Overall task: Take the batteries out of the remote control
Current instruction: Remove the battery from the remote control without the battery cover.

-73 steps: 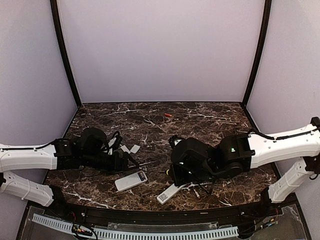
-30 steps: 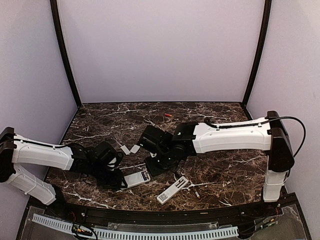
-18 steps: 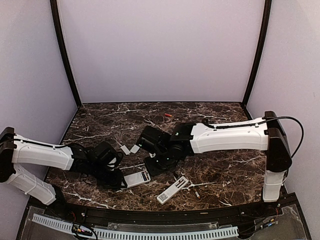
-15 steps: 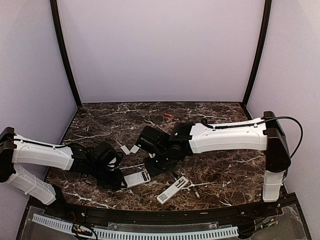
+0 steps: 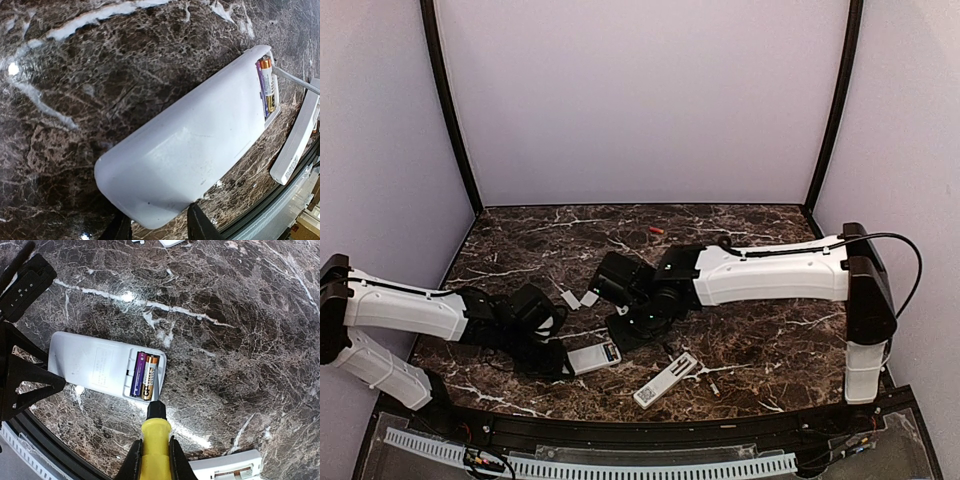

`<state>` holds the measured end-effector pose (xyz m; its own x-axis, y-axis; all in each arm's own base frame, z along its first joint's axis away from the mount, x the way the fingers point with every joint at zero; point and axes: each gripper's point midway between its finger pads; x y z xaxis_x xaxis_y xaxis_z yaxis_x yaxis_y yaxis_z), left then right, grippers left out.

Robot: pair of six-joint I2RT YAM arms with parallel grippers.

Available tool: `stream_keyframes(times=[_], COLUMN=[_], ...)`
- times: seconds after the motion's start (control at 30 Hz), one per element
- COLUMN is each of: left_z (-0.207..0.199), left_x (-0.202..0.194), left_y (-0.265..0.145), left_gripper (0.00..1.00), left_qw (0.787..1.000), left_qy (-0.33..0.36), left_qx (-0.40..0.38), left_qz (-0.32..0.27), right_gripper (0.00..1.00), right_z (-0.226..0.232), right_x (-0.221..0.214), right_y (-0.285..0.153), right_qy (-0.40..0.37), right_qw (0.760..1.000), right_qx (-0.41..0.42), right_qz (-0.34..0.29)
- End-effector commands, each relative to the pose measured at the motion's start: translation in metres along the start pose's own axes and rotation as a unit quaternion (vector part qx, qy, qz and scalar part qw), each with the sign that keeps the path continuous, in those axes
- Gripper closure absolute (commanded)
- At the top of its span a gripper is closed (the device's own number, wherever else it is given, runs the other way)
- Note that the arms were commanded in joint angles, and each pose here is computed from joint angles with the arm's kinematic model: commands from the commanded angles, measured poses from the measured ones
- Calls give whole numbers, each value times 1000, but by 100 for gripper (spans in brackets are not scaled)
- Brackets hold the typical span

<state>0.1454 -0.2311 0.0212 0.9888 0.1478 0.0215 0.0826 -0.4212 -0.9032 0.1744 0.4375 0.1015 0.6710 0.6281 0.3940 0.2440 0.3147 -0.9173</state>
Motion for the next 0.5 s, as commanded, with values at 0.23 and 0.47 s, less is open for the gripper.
stream_keyframes(times=[0.23,0.47], left_z=[29,30], left_x=[-3,-2], left_y=[14,14], left_gripper=[64,64], left_qw=[998,998], left_qy=[1,1], left_qx=[57,62], left_qz=[6,7], right_gripper=[100,100], right_z=[-3,0], right_x=[-12,-10], right_y=[22,15], right_qy=[41,60], right_qw=[986,970], right_qx=[159,232], right_qz=[-5,-27])
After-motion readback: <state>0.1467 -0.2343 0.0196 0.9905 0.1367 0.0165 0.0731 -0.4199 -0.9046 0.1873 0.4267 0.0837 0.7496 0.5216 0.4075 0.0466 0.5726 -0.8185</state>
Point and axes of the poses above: each gripper's point midway between its finger pads, its own y axis out along the fingers, its own z axis along the line the jaws close on, x = y × z, and after that the axes turned 12 degrees about -y, right-handed
